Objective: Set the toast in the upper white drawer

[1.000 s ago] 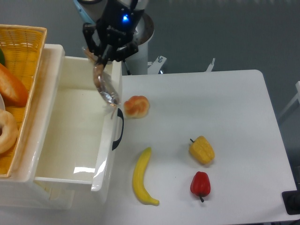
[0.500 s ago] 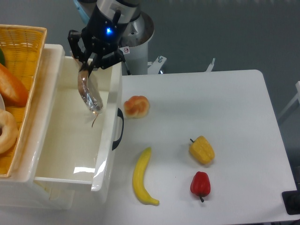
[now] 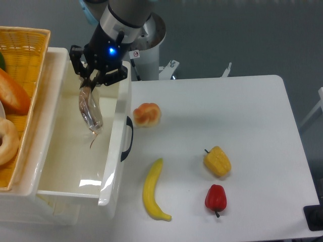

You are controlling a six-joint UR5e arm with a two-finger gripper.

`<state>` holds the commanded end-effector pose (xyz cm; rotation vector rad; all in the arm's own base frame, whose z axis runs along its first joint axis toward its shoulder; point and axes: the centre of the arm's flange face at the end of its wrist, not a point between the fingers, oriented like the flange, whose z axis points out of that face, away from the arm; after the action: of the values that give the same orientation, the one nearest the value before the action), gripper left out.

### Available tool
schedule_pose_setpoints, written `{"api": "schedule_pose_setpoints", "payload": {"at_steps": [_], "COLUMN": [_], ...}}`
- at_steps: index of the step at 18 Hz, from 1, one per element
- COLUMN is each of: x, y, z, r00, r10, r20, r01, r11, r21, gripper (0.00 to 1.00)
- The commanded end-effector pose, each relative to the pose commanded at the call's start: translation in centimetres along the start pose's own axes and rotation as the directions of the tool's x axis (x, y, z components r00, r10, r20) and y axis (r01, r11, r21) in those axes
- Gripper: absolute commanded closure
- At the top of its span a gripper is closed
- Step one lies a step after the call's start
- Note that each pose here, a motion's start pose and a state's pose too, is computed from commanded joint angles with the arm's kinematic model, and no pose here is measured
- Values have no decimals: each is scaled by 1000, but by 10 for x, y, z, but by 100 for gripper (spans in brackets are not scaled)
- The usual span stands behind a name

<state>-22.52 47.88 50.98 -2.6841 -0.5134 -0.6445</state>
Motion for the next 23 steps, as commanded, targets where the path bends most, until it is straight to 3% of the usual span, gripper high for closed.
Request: {"api": "schedule_pose_setpoints", "payload": {"at_steps": [2, 3, 6, 10, 13, 15, 16, 19, 23], "x": [1, 1, 0, -6, -37, -56, -62, -87, -115], "y": [-1, -2, -1, -3, -6, -9, -10, -8, -8], "z": [-2, -4, -6, -14, -30, -40, -42, -40, -28], "r00": [1000, 1000, 999, 999, 997, 992, 983, 923, 865], "r10": [10, 13, 14, 29, 23, 64, 101, 229, 348], "r20": [7, 13, 29, 43, 72, 108, 153, 308, 361], "r01": [-10, -13, -14, -31, -29, -77, -118, -230, -308], "r11": [1000, 1000, 1000, 999, 996, 990, 987, 973, 937], "r21": [11, 14, 12, 36, 85, 116, 105, -33, -166], "gripper": [11, 6, 0, 0, 0, 0, 0, 0, 0]}}
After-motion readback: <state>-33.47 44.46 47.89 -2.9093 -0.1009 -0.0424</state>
